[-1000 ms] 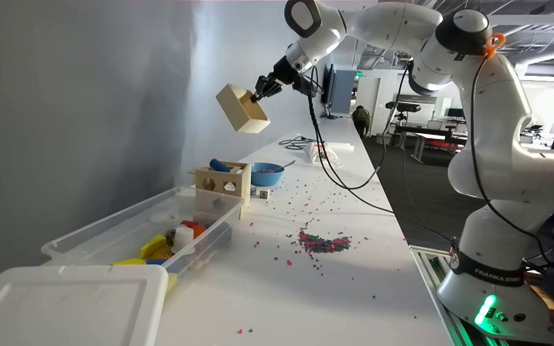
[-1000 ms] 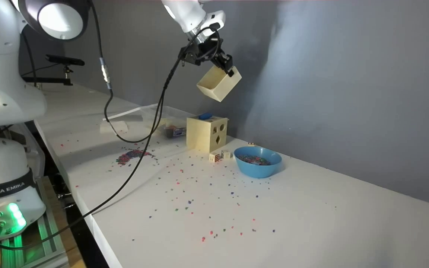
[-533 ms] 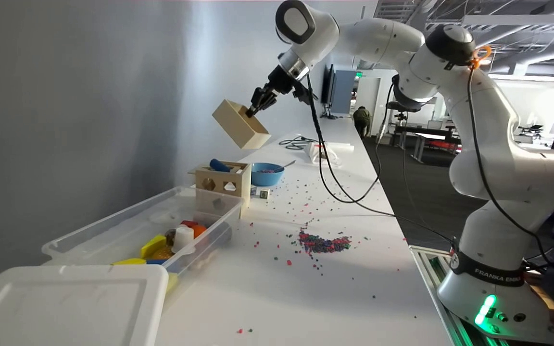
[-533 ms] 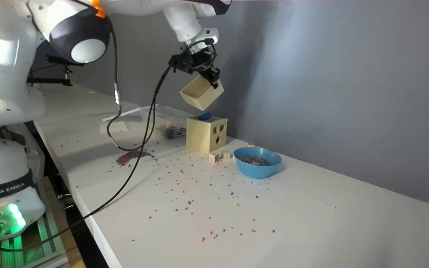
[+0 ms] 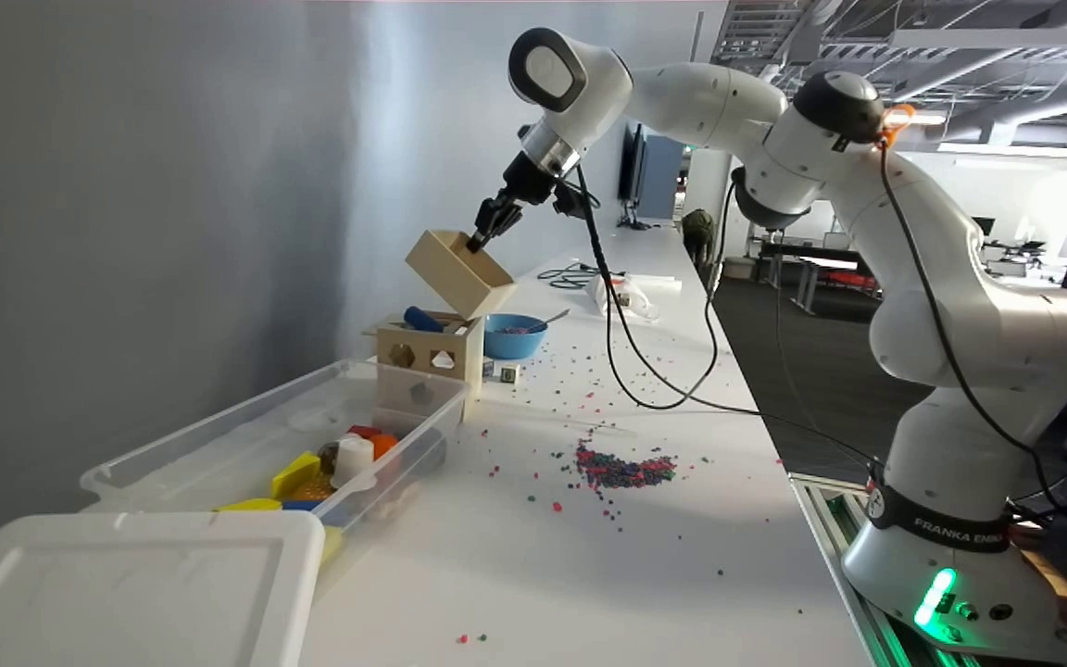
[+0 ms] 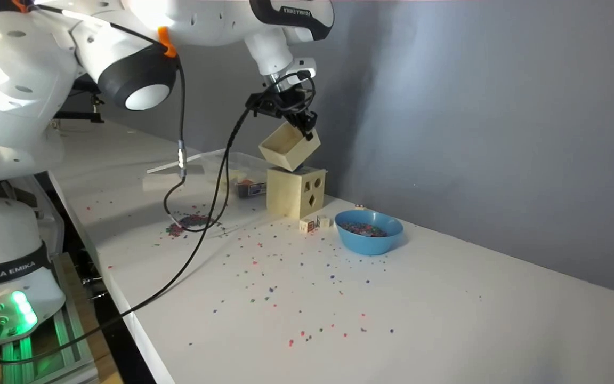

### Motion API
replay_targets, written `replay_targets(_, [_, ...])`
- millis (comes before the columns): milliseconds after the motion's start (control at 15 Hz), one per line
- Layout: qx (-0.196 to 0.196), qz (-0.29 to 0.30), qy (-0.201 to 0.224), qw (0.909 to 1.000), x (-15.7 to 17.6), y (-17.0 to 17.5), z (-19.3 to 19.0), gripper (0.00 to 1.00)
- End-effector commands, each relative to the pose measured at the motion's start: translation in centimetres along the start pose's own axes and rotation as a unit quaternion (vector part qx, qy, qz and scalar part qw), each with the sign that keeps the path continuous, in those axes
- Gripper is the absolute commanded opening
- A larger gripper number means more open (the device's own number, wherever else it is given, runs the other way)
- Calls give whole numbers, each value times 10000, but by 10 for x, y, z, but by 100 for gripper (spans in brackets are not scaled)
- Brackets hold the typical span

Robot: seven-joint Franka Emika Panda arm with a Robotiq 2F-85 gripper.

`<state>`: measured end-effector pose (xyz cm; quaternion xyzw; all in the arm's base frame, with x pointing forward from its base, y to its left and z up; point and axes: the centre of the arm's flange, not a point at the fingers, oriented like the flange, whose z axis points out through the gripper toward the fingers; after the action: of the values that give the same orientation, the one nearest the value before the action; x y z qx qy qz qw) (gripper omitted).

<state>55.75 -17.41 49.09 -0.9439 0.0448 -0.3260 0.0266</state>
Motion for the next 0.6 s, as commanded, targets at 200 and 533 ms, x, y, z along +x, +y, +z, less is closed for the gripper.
replay_targets(200, [23,-47,117,9999,8,-6,-3,7])
replay_targets(533, [314,14,-310,9990,18,6,2,2])
